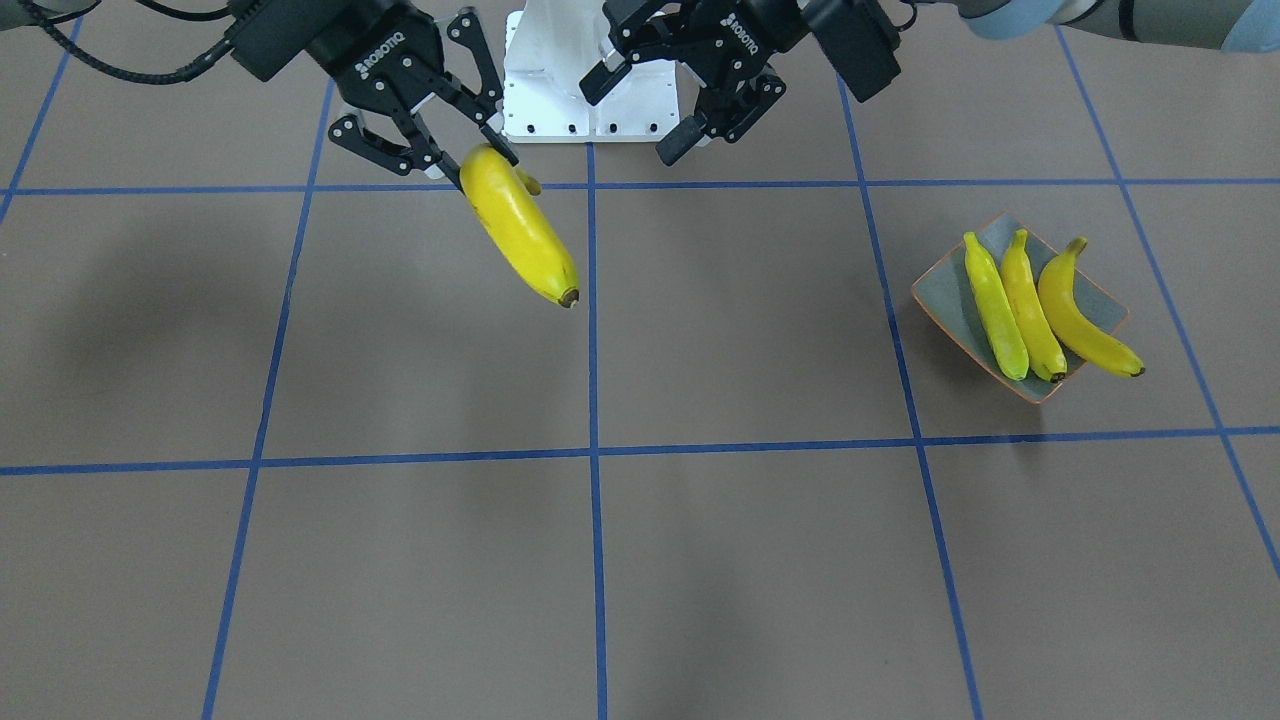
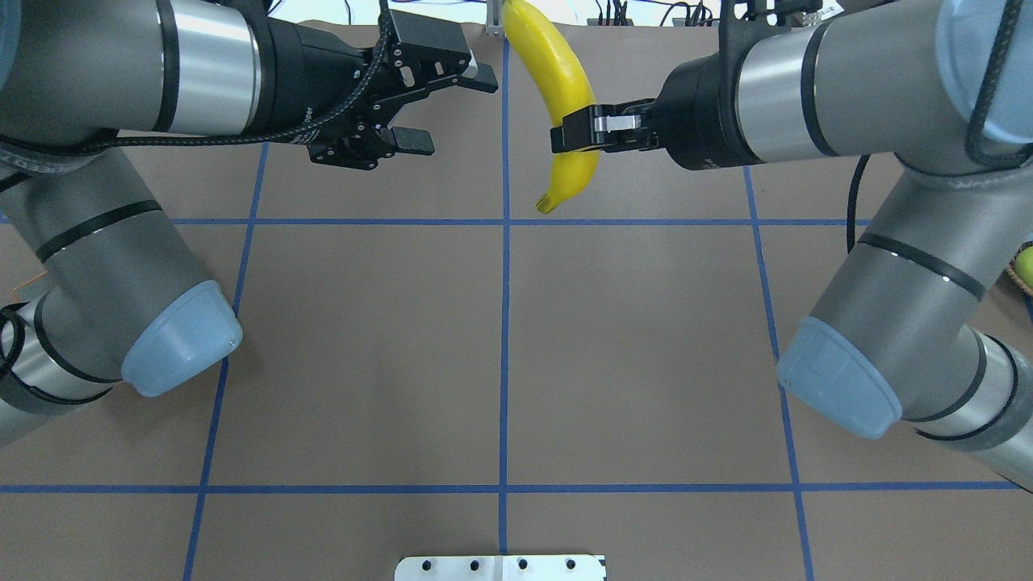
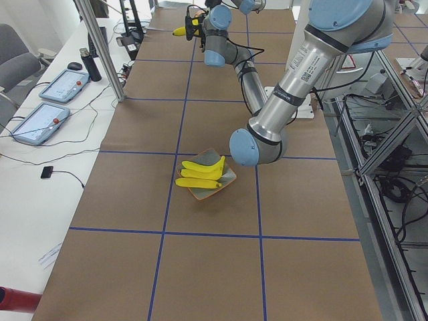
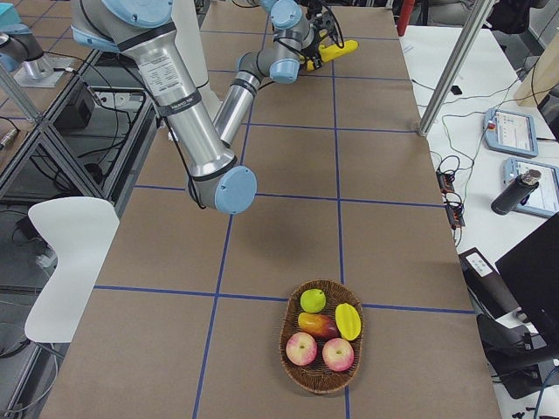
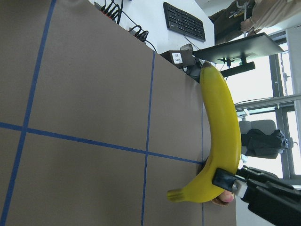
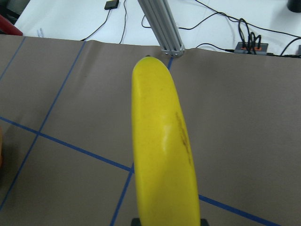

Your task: Transfer all bananas from basket to plate

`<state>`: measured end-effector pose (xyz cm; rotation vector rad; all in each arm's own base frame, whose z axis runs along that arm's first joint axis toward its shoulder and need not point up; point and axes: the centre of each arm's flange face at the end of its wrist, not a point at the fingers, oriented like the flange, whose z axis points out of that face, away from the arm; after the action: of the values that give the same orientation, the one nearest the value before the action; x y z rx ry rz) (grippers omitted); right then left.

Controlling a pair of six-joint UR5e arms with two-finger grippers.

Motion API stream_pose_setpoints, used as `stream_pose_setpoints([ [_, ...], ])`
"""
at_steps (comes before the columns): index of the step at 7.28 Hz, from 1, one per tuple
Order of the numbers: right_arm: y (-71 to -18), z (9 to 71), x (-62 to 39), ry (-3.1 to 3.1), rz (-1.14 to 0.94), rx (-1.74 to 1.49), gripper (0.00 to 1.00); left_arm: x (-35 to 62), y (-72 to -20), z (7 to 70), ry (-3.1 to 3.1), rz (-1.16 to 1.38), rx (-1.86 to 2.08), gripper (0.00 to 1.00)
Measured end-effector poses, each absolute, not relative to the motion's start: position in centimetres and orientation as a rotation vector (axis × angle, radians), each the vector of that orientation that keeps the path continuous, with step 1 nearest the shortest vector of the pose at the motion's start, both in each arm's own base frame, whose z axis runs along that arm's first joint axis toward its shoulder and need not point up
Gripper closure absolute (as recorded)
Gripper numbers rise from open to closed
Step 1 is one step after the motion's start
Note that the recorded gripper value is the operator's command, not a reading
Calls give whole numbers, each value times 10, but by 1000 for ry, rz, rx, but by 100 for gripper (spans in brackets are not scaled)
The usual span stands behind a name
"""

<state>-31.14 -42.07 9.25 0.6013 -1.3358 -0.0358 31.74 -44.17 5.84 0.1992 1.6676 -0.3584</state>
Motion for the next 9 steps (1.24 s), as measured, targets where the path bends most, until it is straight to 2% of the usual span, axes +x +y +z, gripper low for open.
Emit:
stream_pose_setpoints([
  [8,-368,66,-350,-1390,-12,649,100,328,-458,61,1718,-479,192,0],
  [9,-364,64,-350,-1396,-11,655,100,330,-461,63,1720,-480,194,8],
])
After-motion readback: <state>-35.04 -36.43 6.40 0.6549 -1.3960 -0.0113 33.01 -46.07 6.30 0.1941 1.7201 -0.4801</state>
